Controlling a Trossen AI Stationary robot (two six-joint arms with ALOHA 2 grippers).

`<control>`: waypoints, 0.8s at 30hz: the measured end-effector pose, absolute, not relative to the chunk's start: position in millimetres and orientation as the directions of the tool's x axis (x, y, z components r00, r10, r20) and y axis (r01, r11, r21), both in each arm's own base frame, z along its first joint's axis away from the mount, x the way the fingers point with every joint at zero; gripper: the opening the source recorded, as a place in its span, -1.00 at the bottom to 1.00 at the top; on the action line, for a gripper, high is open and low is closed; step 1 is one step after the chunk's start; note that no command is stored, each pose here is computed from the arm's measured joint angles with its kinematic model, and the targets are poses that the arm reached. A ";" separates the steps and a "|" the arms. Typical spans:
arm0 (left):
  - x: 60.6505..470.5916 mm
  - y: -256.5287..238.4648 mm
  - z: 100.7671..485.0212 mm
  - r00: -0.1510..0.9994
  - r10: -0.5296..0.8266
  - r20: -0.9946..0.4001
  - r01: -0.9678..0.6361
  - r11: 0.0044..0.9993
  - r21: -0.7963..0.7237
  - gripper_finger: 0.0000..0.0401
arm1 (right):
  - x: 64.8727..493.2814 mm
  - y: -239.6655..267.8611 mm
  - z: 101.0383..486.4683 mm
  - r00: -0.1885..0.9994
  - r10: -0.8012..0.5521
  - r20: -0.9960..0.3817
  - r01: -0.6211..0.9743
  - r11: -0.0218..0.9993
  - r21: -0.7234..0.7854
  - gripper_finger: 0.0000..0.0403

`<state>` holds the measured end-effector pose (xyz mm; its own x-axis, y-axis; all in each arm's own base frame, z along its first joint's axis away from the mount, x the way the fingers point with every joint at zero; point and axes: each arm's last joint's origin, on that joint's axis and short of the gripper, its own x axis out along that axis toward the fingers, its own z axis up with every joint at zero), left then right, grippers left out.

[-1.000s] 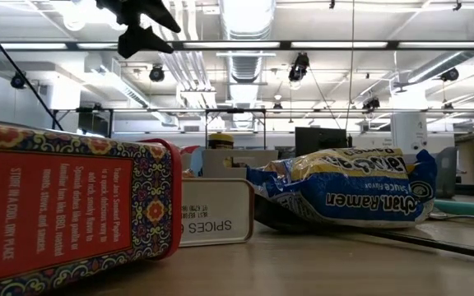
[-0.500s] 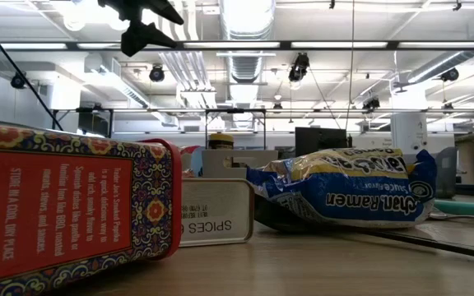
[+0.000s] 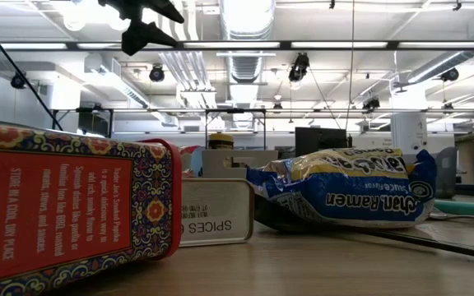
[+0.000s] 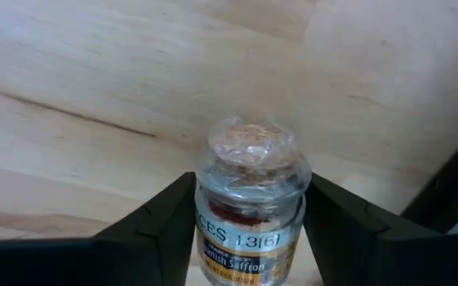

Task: Pick & Place Food Item
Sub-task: Put the right brown seasoning bottle into the right gray bin

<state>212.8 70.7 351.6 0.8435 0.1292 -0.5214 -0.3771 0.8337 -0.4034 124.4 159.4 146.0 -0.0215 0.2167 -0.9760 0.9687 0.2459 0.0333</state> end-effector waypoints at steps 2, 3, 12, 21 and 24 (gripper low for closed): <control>212.8 70.7 351.7 0.844 0.129 -0.520 -0.377 0.834 -0.404 0.18 | 124.5 159.5 146.1 -0.021 0.218 -0.976 0.967 0.252 0.036 -0.08; 212.9 70.8 351.8 0.845 0.130 -0.519 -0.376 0.834 -0.403 0.18 | 124.6 159.5 146.1 -0.021 0.218 -0.976 0.967 0.253 0.036 -0.08; 215.1 69.8 353.2 0.864 0.076 -0.497 -0.330 0.832 -0.446 0.18 | 141.6 167.3 166.4 0.211 0.137 -0.968 0.901 0.356 0.247 -0.08; 247.3 54.7 357.6 0.921 -0.167 -0.351 0.005 0.907 -0.420 0.18 | 194.2 152.3 222.1 0.540 0.012 -0.842 0.646 0.635 0.423 -0.08; 258.1 47.9 355.9 0.910 -0.202 -0.362 0.051 0.922 -0.385 0.18 | 211.1 137.9 242.9 0.607 0.020 -0.794 0.574 0.680 0.456 -0.08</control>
<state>258.1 47.9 355.9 0.9099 -0.2019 -0.3623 0.0513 0.9216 -0.3848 211.1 137.9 242.9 0.6072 0.0197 -0.7943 0.5742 0.6801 0.4558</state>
